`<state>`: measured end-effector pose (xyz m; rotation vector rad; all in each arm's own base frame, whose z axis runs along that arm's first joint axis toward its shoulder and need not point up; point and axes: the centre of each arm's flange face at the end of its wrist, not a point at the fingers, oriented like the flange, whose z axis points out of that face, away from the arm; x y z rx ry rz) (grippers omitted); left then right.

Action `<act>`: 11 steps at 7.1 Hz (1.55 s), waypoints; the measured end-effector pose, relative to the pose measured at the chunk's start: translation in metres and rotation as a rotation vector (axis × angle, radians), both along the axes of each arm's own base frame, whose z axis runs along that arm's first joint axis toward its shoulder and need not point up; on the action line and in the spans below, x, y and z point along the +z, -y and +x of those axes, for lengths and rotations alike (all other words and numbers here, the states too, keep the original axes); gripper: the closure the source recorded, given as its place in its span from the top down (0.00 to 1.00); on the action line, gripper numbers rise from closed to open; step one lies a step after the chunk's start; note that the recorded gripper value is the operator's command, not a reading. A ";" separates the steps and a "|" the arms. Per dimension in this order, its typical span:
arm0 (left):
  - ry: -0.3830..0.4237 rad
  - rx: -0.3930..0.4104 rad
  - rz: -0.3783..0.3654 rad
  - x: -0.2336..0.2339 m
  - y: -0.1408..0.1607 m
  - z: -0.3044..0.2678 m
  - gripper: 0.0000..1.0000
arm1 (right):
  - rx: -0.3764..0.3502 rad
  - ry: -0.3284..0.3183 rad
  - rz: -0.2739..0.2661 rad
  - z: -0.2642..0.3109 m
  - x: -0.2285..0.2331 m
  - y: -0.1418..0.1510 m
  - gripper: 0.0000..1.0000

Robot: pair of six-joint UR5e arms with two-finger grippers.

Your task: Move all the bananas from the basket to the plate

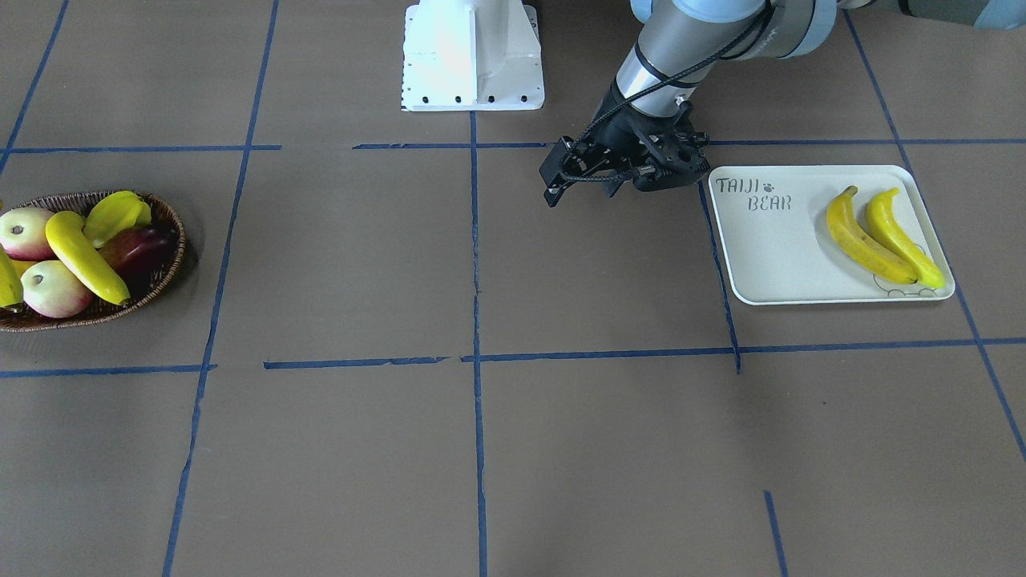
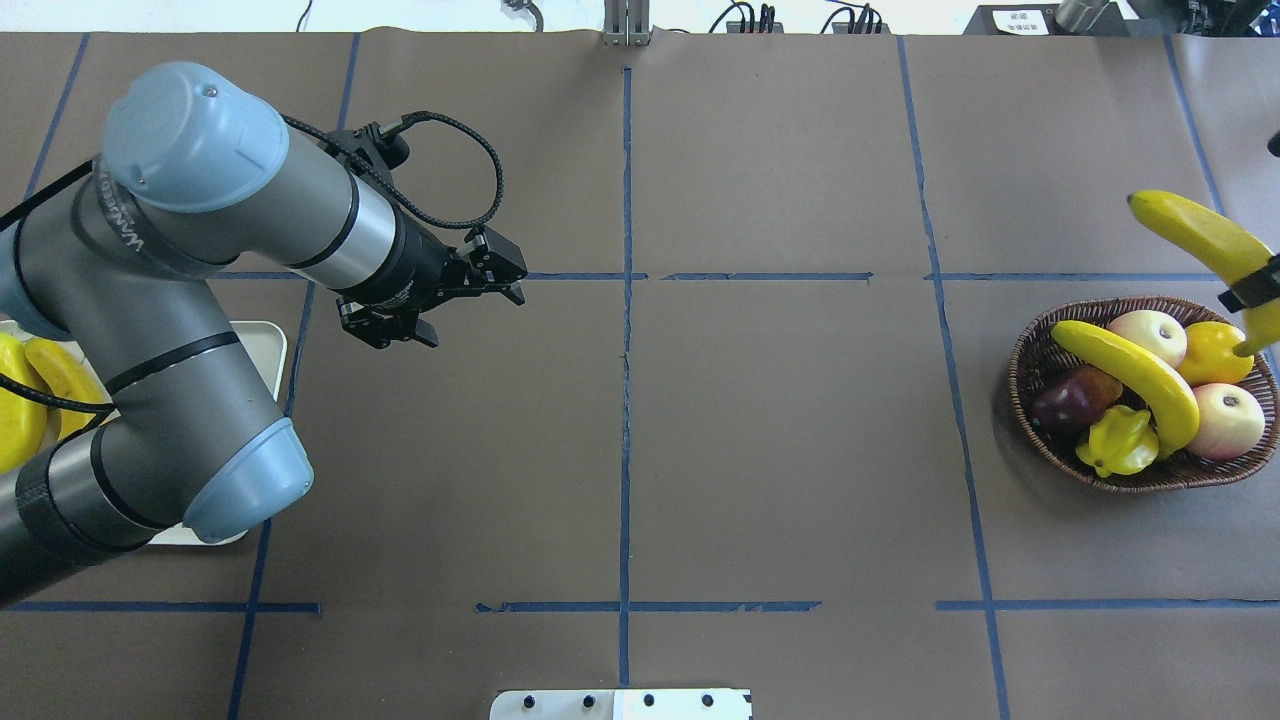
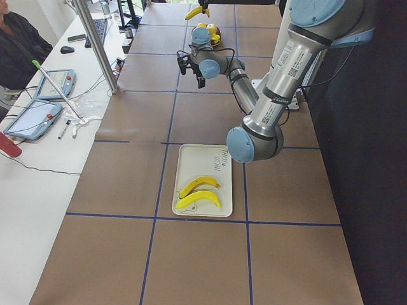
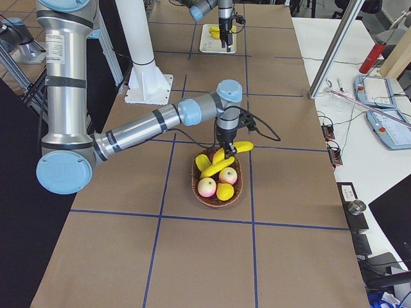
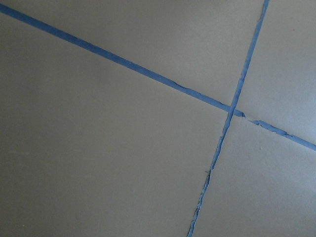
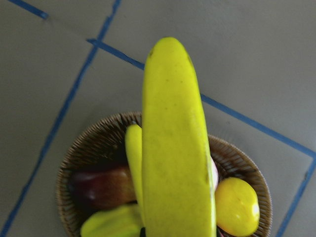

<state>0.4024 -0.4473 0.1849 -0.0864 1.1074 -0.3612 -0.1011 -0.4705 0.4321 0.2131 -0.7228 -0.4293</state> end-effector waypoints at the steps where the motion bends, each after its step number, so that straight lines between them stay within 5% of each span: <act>1: -0.008 -0.001 0.003 -0.002 0.000 0.000 1.00 | 0.015 0.052 -0.009 -0.030 -0.043 0.012 0.00; 3: -0.077 -0.028 -0.005 -0.011 -0.002 -0.002 1.00 | 0.069 0.145 -0.094 -0.138 -0.141 0.007 0.00; 5: -0.211 -0.096 -0.043 -0.025 -0.004 -0.007 1.00 | 0.133 0.190 -0.149 -0.247 -0.225 -0.039 0.00; 8: -0.378 -0.177 -0.104 -0.037 -0.002 -0.010 1.00 | 0.186 0.308 -0.157 -0.328 -0.278 -0.109 0.00; 11: -0.432 -0.193 -0.132 -0.037 -0.001 -0.004 1.00 | 0.178 0.428 -0.128 -0.350 -0.315 -0.140 0.00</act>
